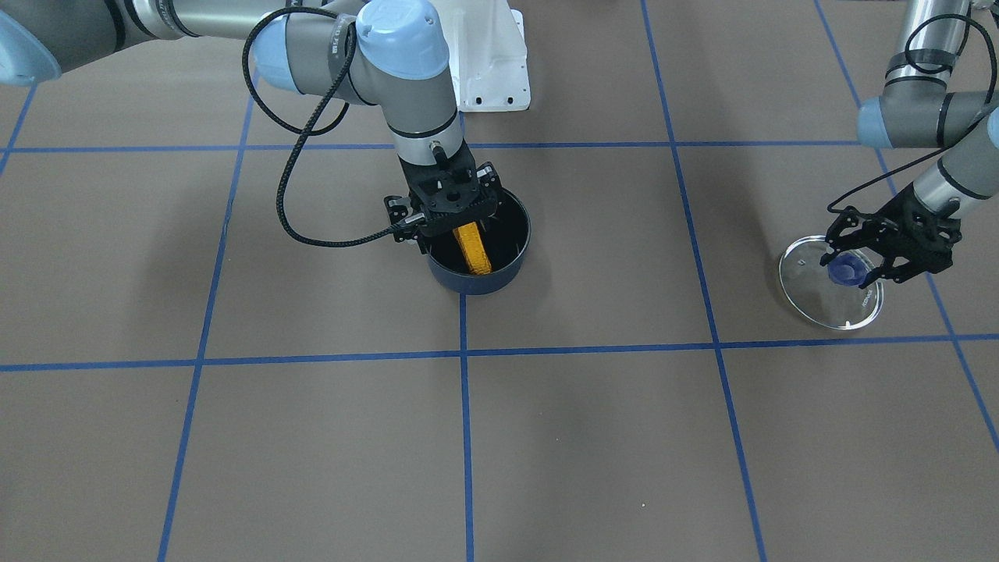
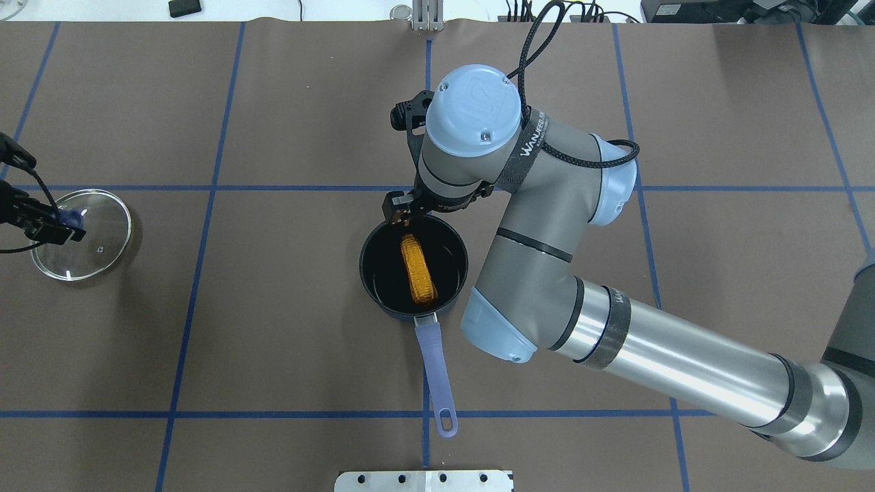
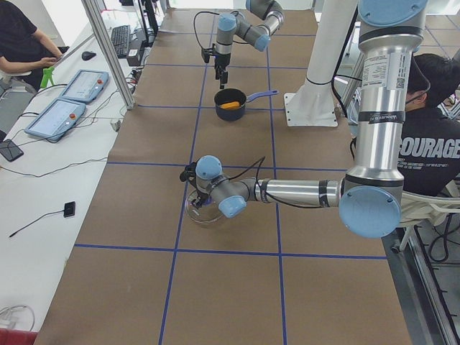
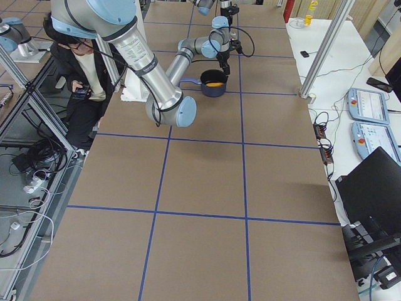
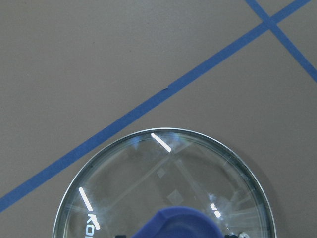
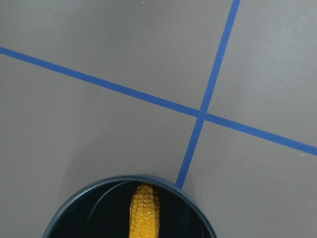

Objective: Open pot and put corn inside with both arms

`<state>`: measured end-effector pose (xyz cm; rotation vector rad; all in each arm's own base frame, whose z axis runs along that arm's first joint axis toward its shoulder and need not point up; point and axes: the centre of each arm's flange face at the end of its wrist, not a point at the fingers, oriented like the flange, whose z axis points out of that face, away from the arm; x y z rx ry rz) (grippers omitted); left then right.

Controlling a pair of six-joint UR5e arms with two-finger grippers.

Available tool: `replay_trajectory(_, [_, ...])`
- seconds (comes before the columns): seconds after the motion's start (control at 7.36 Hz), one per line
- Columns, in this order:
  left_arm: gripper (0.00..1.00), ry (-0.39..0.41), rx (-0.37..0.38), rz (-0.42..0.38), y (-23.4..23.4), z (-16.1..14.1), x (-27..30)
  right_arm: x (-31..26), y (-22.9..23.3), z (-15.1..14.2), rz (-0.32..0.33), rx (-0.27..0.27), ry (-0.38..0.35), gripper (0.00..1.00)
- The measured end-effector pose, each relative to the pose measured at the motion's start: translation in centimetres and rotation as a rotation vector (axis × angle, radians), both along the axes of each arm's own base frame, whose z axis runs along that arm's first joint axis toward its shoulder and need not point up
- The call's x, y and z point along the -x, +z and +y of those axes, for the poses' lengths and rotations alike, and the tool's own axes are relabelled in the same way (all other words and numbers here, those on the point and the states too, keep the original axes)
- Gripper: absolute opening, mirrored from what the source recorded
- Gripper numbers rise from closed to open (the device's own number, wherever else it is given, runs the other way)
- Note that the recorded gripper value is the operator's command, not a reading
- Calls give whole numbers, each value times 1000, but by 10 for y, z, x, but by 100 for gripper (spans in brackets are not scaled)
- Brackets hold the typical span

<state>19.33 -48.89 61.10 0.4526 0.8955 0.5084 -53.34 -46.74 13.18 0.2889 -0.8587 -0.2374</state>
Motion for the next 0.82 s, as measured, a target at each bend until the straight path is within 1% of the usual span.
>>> replay_trajectory(0.27, [87,2,-2,1,-1,0,-1,-2,2,-2,2,1,3,100])
replay_trajectory(0.41, [88,4,-5,1,-1,-1,-2,-5,3,-6,3,1,5,100])
replay_trajectory(0.54, [90,8,-8,4,-3,-1,-3,-14,7,-14,2,-4,-10,100])
replay_trajectory(0.68, [93,20,-8,13,-5,-1,-4,-32,17,-27,-5,-10,-45,100])
replay_trajectory(0.82, [95,38,-4,30,-8,0,-5,-56,37,-43,-17,-17,-71,100])
